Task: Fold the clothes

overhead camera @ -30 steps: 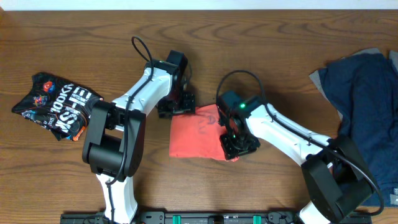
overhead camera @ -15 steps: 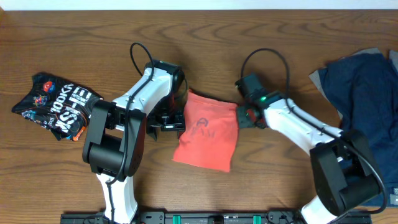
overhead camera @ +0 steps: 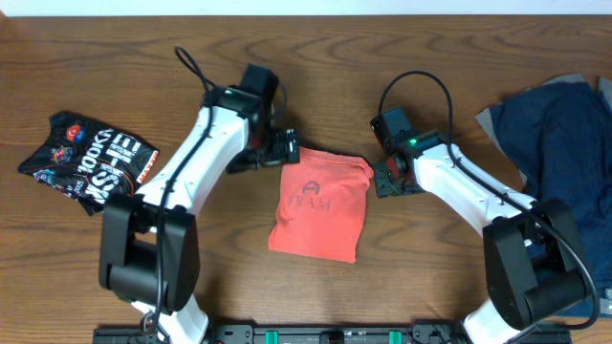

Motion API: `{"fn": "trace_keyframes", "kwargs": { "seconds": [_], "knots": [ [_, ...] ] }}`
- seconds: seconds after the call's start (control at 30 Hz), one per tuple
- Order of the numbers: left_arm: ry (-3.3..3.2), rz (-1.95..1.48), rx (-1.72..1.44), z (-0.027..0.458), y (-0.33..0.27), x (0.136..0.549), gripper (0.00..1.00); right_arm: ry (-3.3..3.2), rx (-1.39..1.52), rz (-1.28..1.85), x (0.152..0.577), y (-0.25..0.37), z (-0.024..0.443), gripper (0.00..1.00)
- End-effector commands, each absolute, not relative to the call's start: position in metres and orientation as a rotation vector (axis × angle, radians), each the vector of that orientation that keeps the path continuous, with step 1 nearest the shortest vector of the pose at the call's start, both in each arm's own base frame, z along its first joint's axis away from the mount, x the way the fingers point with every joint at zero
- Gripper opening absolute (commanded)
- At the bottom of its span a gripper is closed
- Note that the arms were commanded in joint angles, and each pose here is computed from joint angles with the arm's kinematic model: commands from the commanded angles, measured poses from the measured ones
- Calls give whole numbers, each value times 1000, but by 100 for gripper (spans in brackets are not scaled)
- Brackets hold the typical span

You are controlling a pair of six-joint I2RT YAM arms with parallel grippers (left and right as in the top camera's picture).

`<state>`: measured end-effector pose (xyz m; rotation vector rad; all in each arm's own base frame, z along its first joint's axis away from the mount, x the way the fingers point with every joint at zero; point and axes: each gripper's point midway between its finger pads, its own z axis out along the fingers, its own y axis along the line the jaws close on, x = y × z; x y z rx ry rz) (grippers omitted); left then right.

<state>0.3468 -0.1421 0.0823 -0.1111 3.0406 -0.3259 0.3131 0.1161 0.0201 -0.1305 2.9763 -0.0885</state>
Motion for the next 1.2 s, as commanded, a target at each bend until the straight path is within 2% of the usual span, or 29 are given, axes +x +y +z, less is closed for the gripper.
{"fn": "trace_keyframes", "kwargs": {
  "seconds": [0.0, 0.13, 0.4, 0.7, 0.73, 0.83, 0.97, 1.17],
  "knots": [
    [3026, -527, 50, 83, -157, 348, 98, 2966, -139, -113, 318, 112, 24, 51],
    [3018, -747, 247, 74, -180, 343, 98, 2977, -140, -120, 315, 111, 23, 51],
    [3054, -1009, 391, 37, -203, 331, 98, 2996, -143, -132, 310, 109, 23, 51],
    [2976, -1448, 616, 33, -247, 293, 98, 2999, -143, -135, 309, 108, 23, 51],
    [2975, -1447, 640, 33, -249, 291, 91, 2999, -143, -134, 309, 108, 23, 51],
    [2966, -1445, 665, 33, -252, 289, 60, 2998, -140, -140, 310, 107, 23, 52],
    [2948, -1435, 628, 33, -244, 300, 7, 3006, -126, -145, 309, 103, 23, 51],
    [2904, -1403, 475, 43, -211, 330, 6, 3024, -98, -157, 307, 95, 22, 49]
  ]
}}
